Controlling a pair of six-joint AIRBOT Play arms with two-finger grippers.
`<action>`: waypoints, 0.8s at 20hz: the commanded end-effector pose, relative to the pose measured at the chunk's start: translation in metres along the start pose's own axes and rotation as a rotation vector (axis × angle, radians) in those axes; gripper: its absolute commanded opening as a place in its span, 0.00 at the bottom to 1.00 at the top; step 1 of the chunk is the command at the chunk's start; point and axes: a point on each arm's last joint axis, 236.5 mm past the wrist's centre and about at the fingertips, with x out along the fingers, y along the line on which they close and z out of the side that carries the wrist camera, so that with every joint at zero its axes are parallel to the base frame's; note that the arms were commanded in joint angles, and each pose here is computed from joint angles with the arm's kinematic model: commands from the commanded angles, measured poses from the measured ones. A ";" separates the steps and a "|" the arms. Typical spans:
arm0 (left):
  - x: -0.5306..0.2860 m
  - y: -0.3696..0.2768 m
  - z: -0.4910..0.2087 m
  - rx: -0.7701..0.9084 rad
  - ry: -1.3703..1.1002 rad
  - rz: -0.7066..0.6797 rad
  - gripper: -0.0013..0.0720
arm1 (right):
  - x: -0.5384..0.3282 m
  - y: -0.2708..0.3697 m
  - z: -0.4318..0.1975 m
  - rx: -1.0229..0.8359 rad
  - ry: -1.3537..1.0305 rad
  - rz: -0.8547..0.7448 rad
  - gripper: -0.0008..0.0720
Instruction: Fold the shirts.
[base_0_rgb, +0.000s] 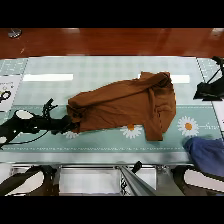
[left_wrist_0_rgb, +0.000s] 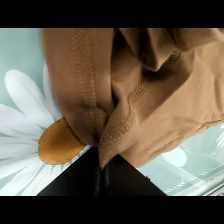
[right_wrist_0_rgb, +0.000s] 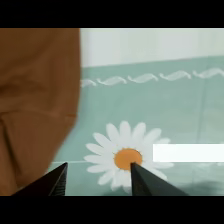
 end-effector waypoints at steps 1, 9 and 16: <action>-0.006 0.001 0.000 0.005 -0.002 -0.009 0.04 | 0.026 -0.012 -0.031 0.080 0.077 0.057 0.70; -0.010 -0.004 -0.002 0.029 -0.003 -0.019 0.04 | 0.088 0.022 -0.020 0.337 -0.087 0.395 0.85; -0.010 -0.004 0.000 0.028 -0.010 -0.016 0.04 | 0.125 0.042 -0.017 0.395 -0.163 0.437 0.75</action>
